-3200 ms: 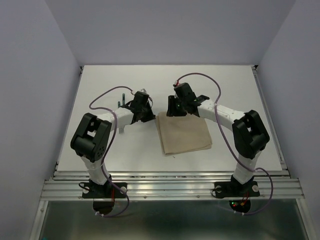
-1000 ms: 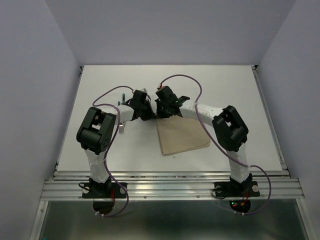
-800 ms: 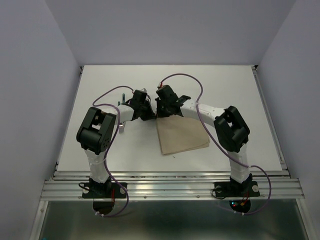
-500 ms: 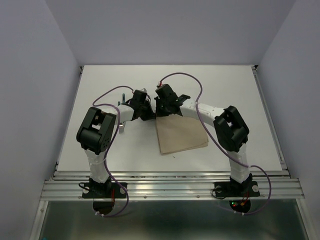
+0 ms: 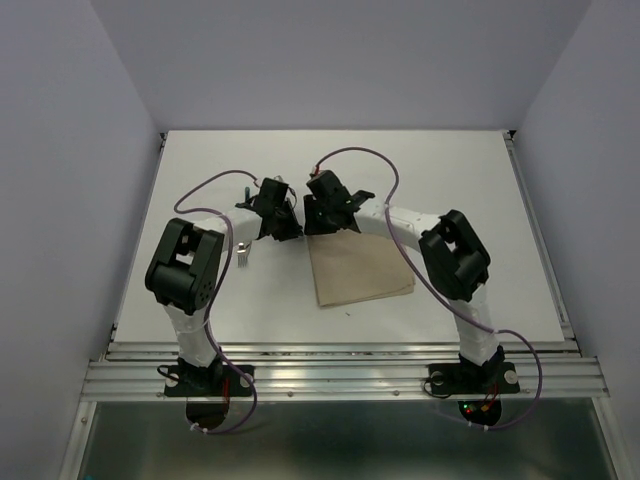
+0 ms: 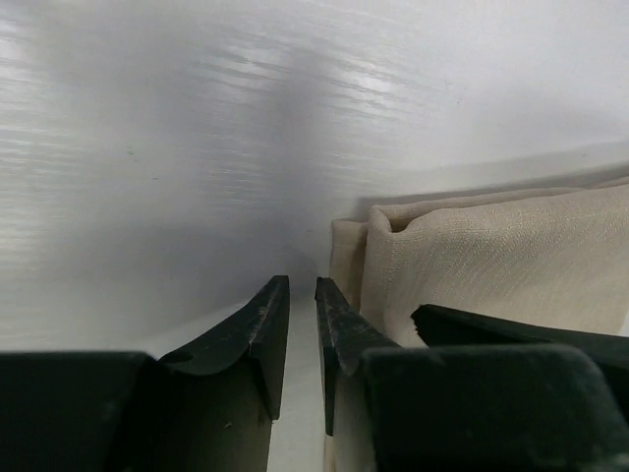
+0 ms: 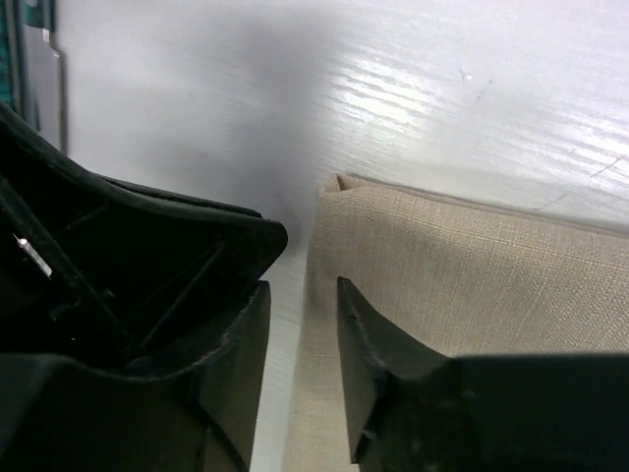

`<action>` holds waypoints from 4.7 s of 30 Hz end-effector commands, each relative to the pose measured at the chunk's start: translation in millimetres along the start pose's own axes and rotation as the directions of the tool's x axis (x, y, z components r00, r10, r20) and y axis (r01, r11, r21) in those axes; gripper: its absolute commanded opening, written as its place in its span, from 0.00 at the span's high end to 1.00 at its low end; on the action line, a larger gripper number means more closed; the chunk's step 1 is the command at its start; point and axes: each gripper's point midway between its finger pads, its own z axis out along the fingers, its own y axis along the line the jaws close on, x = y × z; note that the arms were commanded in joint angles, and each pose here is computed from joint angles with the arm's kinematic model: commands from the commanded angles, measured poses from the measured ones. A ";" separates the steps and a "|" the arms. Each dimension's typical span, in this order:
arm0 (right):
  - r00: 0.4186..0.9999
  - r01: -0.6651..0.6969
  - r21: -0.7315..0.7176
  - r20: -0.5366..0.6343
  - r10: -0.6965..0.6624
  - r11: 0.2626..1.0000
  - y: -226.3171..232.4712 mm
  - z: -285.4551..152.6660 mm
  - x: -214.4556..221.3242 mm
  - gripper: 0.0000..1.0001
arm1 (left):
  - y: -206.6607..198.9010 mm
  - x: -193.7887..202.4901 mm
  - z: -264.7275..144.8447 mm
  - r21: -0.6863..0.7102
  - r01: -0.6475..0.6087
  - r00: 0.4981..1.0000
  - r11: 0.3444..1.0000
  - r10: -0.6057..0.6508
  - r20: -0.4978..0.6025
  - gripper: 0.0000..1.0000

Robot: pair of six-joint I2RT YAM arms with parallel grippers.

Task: Fold the napkin into a case and place the utensils inside
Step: Smooth out the lower triangle-folded napkin at the center of the board.

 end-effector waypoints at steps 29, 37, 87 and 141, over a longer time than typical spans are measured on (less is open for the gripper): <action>0.962 -0.241 0.206 0.178 0.206 0.948 -198.1 -96.7 -43.9 0.49 | -17.8 14.6 5.0 0.008 -0.015 0.997 1.000 0.015 -0.072 0.49; 0.971 -0.228 0.240 0.131 0.201 0.944 -216.5 -70.9 -47.3 0.47 | -15.4 9.9 15.2 -0.021 -0.039 0.996 0.999 0.037 -0.077 1.00; 0.915 -0.395 0.183 0.170 0.367 0.900 -219.0 -94.4 -7.2 0.94 | -37.8 -14.3 3.8 0.062 -0.258 0.964 0.964 0.262 -0.049 1.00; 0.939 -0.322 0.248 0.206 0.275 0.914 -224.0 -98.1 -25.6 0.46 | -40.6 -28.4 -23.4 0.027 -0.240 0.971 0.970 0.240 0.010 0.44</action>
